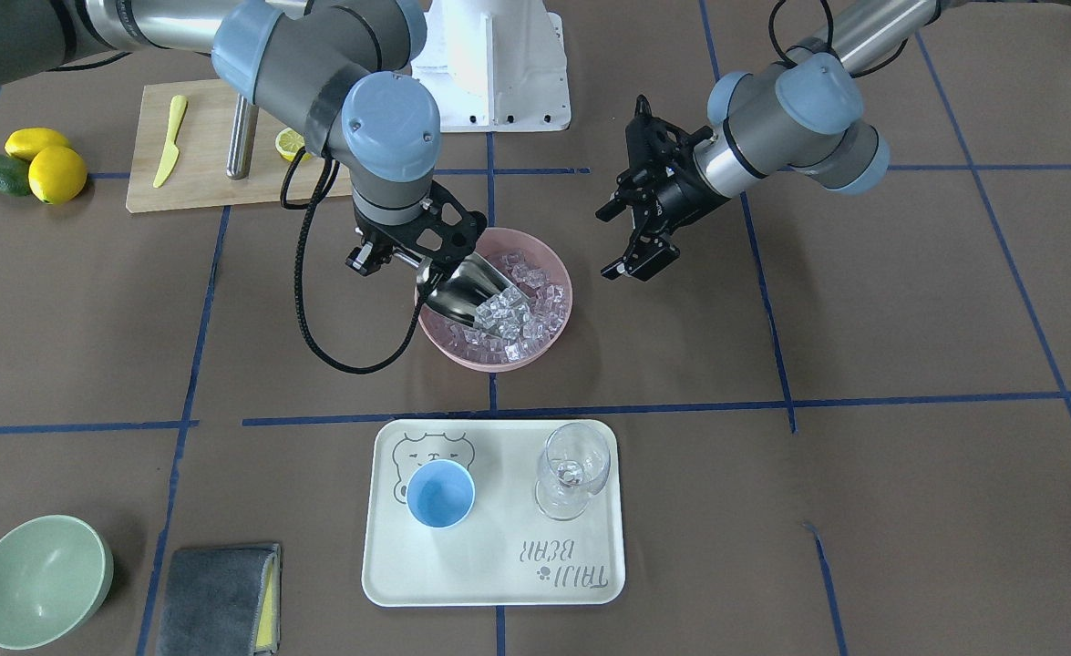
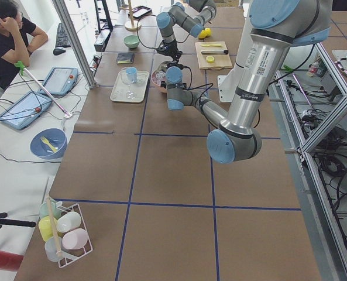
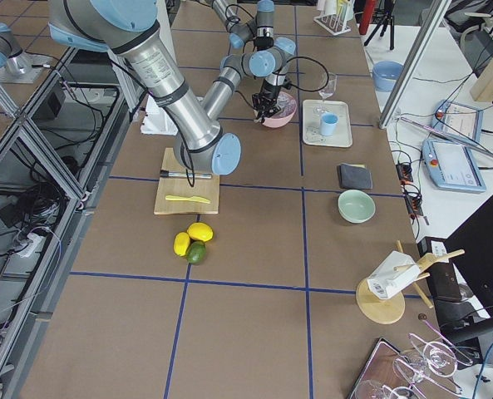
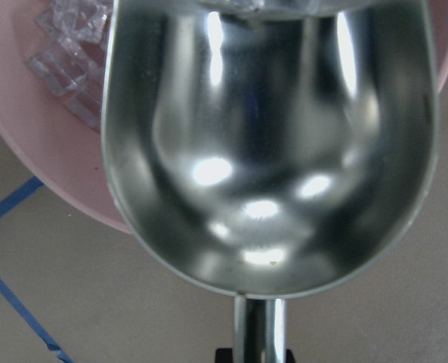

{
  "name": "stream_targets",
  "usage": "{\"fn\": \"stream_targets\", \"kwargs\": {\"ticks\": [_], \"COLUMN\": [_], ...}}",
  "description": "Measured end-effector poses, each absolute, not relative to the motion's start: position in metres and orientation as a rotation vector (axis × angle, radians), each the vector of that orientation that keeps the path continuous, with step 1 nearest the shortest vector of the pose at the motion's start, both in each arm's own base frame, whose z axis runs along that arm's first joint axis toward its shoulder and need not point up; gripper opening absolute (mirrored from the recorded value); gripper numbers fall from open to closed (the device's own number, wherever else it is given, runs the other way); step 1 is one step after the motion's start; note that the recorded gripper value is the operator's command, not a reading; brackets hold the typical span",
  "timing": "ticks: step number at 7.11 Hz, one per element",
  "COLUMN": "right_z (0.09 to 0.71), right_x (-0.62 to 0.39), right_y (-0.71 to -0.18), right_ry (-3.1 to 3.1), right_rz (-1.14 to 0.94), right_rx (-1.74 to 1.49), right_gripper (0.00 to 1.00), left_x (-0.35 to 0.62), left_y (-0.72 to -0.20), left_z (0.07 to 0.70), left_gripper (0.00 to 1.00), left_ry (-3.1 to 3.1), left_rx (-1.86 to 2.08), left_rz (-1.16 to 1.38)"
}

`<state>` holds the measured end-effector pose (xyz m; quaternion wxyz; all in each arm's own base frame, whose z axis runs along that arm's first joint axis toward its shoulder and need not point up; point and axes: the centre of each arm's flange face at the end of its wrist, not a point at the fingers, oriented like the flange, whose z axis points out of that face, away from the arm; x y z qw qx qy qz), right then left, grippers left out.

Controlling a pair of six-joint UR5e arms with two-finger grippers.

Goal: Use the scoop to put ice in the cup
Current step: 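Carry the ice-filled scoop with the right gripper to the blue cup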

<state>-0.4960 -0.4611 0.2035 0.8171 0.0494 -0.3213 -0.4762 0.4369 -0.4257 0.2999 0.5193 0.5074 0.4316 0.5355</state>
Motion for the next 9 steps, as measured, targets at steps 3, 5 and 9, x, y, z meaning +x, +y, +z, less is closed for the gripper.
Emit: {"fn": "stream_targets", "kwargs": {"ticks": [3,5,9], "right_z": [0.199,0.196,0.209], "right_x": [-0.472,-0.462,-0.437], "right_y": [-0.452,-0.448,-0.465], "right_ry": [-0.72,-0.731,-0.817], "right_rz": [-0.965,-0.927,-0.808], "right_rx": [0.118,0.125,0.162], "right_gripper": [0.0,0.0,0.0], "left_x": [0.435,0.434,0.434], "left_y": [-0.425,-0.424,-0.425], "left_z": [0.297,0.297,0.298], "left_gripper": [1.0,1.0,1.0], "left_ry": [1.037,1.037,1.036], "left_rx": [1.223,1.223,1.222], "left_rz": [1.284,1.284,1.283]}}
